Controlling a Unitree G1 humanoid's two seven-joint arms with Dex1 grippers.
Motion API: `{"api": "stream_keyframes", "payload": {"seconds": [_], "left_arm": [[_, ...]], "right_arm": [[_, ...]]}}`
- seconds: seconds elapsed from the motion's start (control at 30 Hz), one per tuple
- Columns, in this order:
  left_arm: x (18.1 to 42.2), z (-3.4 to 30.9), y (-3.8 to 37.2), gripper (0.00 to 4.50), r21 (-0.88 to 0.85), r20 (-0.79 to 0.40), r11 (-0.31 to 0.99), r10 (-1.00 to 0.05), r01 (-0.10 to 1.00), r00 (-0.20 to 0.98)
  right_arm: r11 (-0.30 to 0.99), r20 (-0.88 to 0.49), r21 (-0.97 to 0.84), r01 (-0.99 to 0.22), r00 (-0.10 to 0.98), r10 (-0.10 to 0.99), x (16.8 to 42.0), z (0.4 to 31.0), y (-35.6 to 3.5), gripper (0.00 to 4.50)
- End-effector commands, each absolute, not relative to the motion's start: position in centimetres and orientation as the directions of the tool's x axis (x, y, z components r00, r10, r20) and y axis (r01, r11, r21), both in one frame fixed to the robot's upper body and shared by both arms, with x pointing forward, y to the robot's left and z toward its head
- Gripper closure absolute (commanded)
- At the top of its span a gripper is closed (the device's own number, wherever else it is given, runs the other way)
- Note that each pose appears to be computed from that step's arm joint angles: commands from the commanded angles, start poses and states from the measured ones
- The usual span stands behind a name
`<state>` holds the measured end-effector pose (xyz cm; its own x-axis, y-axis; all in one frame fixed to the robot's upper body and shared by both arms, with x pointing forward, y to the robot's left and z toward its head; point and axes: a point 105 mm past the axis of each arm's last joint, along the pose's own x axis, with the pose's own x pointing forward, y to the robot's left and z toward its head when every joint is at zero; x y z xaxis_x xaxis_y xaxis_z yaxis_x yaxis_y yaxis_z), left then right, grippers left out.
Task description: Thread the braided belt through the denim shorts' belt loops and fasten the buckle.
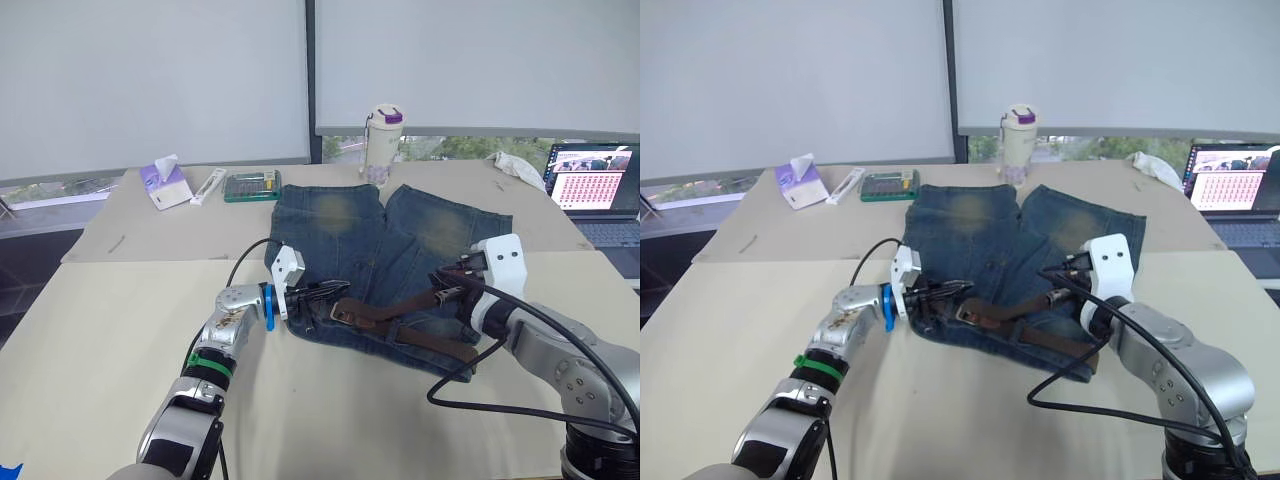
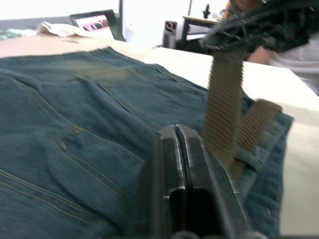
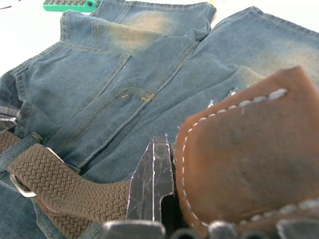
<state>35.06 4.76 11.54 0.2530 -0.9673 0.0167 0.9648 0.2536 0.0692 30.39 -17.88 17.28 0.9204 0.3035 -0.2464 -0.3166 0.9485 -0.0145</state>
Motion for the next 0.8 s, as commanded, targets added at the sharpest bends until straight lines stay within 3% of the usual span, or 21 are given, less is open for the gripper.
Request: {"api": "stream_keyframes", "payload": {"seconds": [0.03,0.17,0.3,0.63,0.8], "left_arm": [[35.0,11.2,4.7,4.47,0.121,-0.017,0.243,-0.969,0.963,0.246],[34.8,10.1,4.5,4.47,0.127,-0.072,0.228,-0.968,0.965,0.238],[35.6,8.9,4.4,4.47,0.122,-0.113,0.292,-0.946,0.949,0.305],[34.5,3.3,4.9,4.47,0.239,-0.412,0.179,-0.872,0.954,0.266],[35.5,3.6,4.8,4.47,0.185,-0.374,0.286,-0.864,0.94,0.336]], "right_arm": [[0.948,-0.179,-0.04,-0.316,0.936,0.304,30.6,18.9,-18.0,4.5],[0.949,-0.175,-0.043,-0.313,0.937,0.301,30.7,19.0,-18.1,4.5],[0.949,-0.169,-0.048,-0.311,0.939,0.299,30.7,19.2,-18.1,4.5],[0.954,-0.143,-0.062,-0.292,0.949,0.281,30.8,20.1,-18.7,4.5],[0.957,-0.124,-0.055,-0.286,0.953,0.277,30.9,20.7,-18.9,4.5]]}}
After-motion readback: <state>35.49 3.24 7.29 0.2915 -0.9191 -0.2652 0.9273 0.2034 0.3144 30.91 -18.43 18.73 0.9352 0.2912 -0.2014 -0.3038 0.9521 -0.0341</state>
